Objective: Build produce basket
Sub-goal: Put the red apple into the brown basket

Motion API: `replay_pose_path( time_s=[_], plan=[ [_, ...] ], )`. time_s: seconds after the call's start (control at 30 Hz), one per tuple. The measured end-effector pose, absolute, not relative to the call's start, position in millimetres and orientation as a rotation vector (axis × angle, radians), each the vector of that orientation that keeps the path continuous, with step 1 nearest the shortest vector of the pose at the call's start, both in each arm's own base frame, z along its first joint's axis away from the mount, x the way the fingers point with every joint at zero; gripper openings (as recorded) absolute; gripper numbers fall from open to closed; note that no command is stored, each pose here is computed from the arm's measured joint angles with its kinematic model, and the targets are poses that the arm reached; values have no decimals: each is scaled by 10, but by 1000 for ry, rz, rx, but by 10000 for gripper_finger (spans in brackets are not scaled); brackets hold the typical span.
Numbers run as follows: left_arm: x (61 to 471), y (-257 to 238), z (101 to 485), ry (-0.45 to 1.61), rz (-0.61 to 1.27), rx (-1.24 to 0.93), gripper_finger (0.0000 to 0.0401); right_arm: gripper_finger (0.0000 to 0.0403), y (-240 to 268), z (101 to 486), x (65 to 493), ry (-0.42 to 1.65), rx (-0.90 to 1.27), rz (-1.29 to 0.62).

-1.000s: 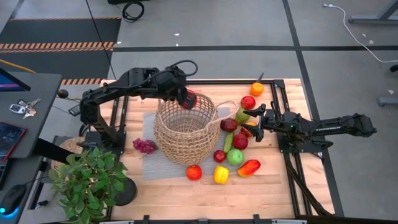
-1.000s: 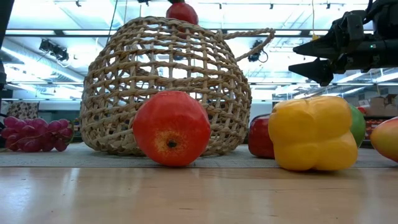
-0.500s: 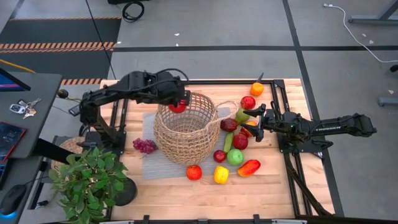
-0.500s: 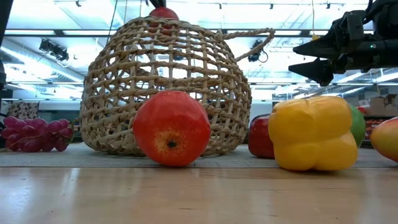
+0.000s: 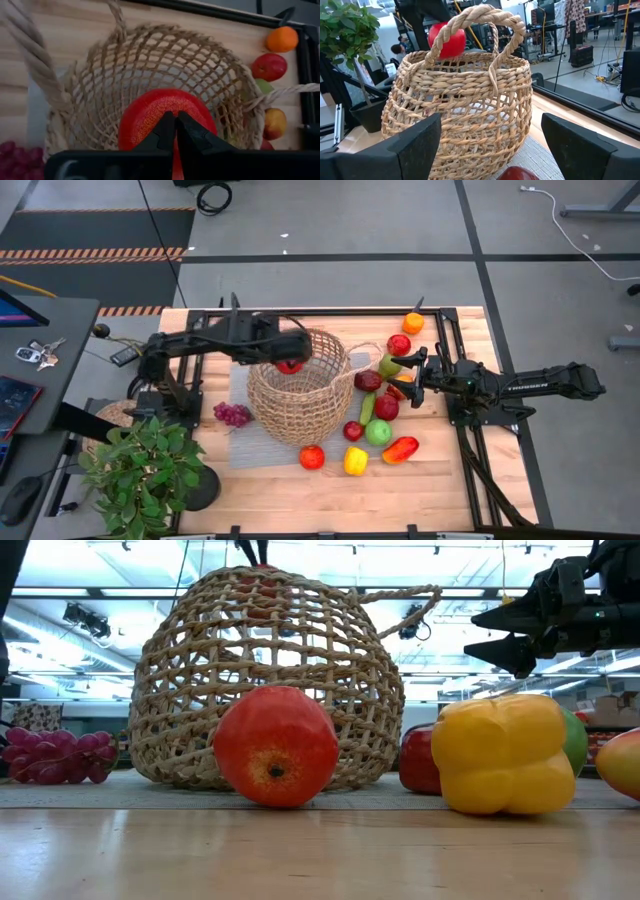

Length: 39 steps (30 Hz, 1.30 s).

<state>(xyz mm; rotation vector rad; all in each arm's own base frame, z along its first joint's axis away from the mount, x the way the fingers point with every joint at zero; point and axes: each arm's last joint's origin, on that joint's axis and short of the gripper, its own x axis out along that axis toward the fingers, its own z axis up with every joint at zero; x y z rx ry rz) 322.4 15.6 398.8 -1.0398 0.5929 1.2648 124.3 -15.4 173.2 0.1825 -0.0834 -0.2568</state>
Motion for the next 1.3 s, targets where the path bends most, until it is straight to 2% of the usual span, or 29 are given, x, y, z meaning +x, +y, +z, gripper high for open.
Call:
replay_pose_path(
  time_s=[0.23,0.67,0.93,1.3],
  plan=[
    [3394,138,3803,611,1319,-1075,11,348,-154,1733,1244,-84,183,-257],
    [3474,40,3745,599,1309,-1144,11,348,-155,1733,1243,-84,183,-257],
    [3646,223,3649,598,1270,-1150,11,348,-155,1734,1243,-84,183,-257],
    [4014,641,3233,744,1194,-1130,11,348,-154,1733,1243,-84,183,-257]
  ],
)
